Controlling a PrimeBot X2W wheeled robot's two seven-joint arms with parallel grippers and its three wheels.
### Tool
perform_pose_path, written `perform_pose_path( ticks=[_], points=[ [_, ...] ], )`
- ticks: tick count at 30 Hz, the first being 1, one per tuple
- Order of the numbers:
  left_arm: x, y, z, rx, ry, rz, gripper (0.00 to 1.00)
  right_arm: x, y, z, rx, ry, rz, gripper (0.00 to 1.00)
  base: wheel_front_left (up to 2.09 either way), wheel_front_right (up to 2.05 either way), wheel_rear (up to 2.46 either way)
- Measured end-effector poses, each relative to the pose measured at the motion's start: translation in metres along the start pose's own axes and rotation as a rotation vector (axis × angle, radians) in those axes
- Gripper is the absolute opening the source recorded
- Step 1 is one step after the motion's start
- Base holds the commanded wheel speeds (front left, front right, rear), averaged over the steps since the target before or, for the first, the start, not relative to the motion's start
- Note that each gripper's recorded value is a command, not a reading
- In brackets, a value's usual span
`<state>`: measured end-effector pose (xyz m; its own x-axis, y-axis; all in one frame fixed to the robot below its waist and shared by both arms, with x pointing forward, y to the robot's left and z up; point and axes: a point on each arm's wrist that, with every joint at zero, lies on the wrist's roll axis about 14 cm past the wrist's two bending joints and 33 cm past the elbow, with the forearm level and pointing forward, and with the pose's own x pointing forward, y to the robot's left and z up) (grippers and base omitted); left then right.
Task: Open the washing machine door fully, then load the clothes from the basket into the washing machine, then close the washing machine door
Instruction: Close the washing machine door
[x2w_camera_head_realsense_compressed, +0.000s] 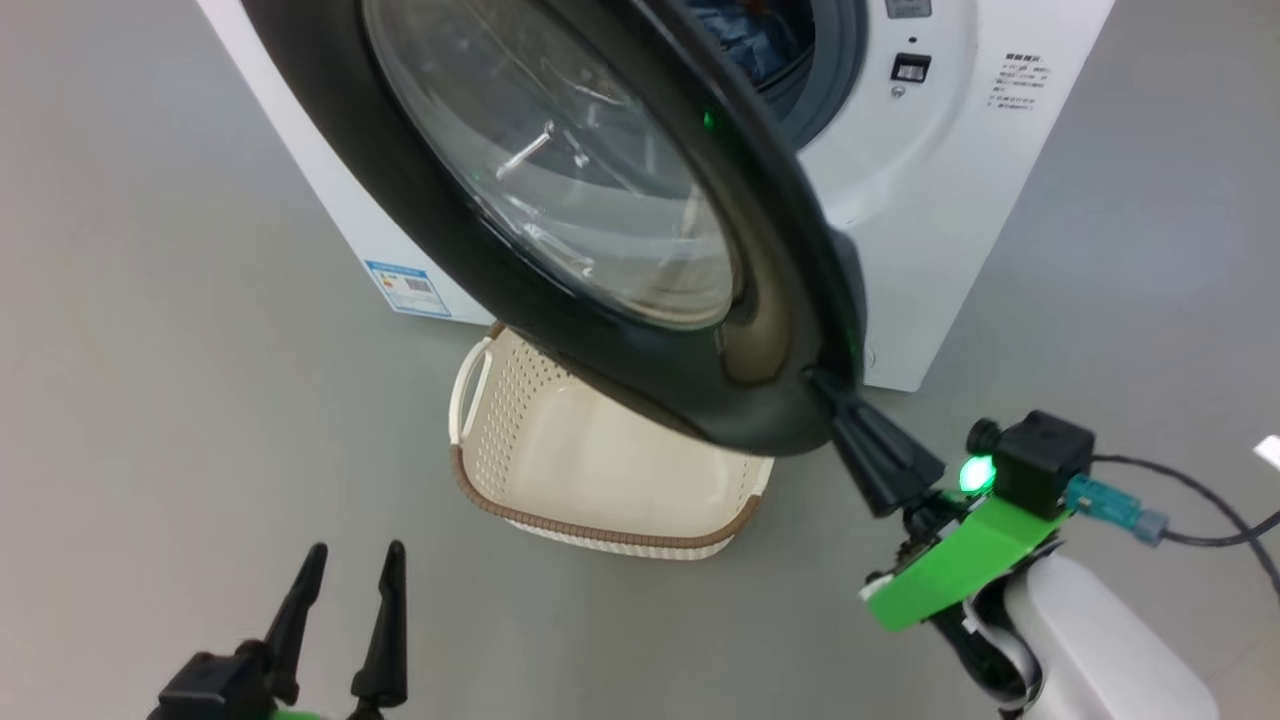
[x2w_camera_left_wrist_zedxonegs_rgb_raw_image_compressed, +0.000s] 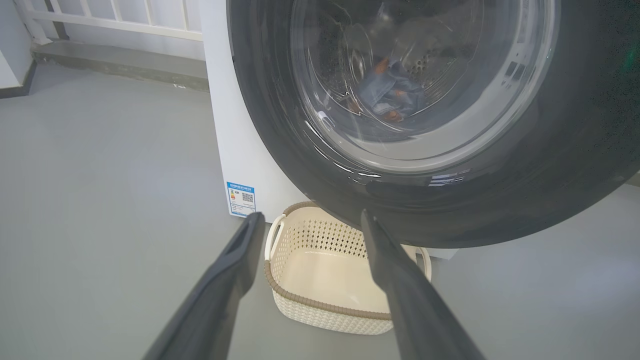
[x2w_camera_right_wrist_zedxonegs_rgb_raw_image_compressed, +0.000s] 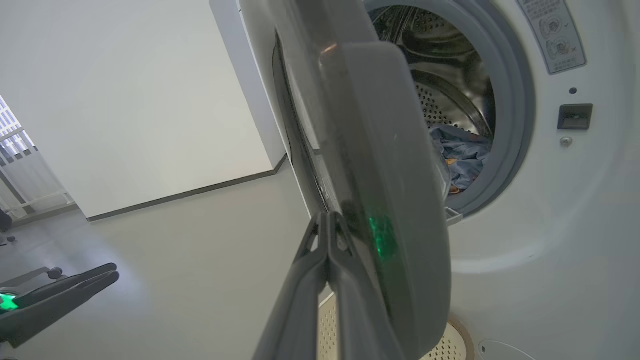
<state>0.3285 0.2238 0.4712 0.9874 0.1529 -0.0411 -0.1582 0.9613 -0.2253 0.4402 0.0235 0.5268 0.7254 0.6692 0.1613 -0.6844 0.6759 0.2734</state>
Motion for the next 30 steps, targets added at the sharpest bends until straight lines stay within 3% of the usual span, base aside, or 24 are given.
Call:
perform_pose_path(
  ticks=[24,30],
  points=[
    [0.041,-0.023,0.005,-0.012,-0.017,-0.029,1.00,0.082,-0.132,0.052,-0.019,-0.203,-0.231,0.00,0.00,0.00,0.00],
    [0.040,-0.017,0.000,0.001,0.000,-0.003,1.00,0.100,-0.144,0.052,-0.001,-0.229,-0.251,0.00,0.00,0.00,0.00]
  ],
)
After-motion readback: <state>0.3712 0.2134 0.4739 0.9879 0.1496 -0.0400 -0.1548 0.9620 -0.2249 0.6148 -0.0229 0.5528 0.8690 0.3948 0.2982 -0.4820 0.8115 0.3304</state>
